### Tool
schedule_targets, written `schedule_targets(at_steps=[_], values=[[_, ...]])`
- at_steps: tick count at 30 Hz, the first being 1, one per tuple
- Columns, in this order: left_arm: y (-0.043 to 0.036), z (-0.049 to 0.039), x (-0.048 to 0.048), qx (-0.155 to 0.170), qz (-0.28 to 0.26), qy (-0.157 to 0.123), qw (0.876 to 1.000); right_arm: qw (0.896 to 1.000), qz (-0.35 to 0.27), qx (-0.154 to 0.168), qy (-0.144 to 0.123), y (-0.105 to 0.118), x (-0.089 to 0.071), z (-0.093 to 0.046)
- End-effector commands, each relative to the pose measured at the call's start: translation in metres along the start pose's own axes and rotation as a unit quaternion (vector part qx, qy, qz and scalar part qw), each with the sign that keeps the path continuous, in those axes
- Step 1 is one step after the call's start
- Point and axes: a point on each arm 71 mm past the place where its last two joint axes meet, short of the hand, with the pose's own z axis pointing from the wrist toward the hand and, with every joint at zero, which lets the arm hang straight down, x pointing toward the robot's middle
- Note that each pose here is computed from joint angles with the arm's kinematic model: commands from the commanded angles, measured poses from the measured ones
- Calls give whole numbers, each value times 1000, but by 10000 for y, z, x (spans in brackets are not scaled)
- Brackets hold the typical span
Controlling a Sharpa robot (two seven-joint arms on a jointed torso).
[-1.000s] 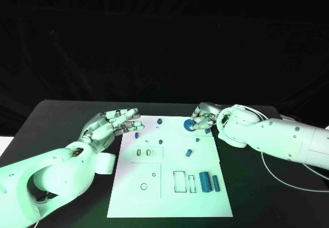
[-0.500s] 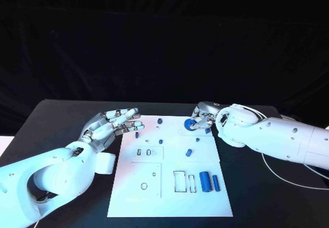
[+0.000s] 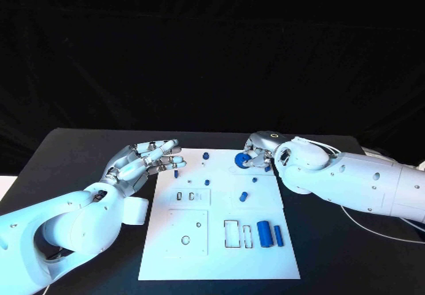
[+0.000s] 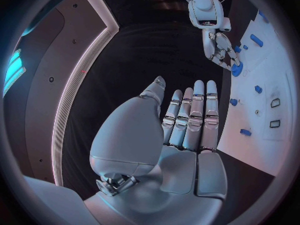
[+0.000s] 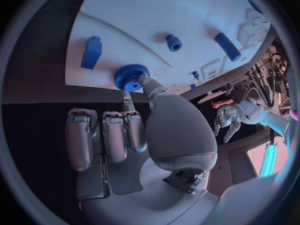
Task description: Assemble the parts on the task board
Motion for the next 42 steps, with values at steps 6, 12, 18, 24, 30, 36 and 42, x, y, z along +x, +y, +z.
schedule_targets(at_steps=[6,12,18,24,30,36,42], values=[[-5,7,22,1,-3,12,1000,997,38,-43,-54,246,-78,-86],[0,10,24,-1,-3,13,1000,995,43,-71,-62,517,-135,-59],[4,12,31,-2,-4,15,1000,994,41,-84,-53,748,-116,35],[4,12,32,-3,-4,15,1000,995,34,-92,-36,921,-60,122],[6,14,43,-3,-4,16,1000,995,30,-96,-23,1036,-1,190],[6,14,46,-3,-5,17,1000,995,27,-99,-15,1097,39,227],[7,15,45,-4,-5,17,1000,994,18,-103,-9,1133,66,239]])
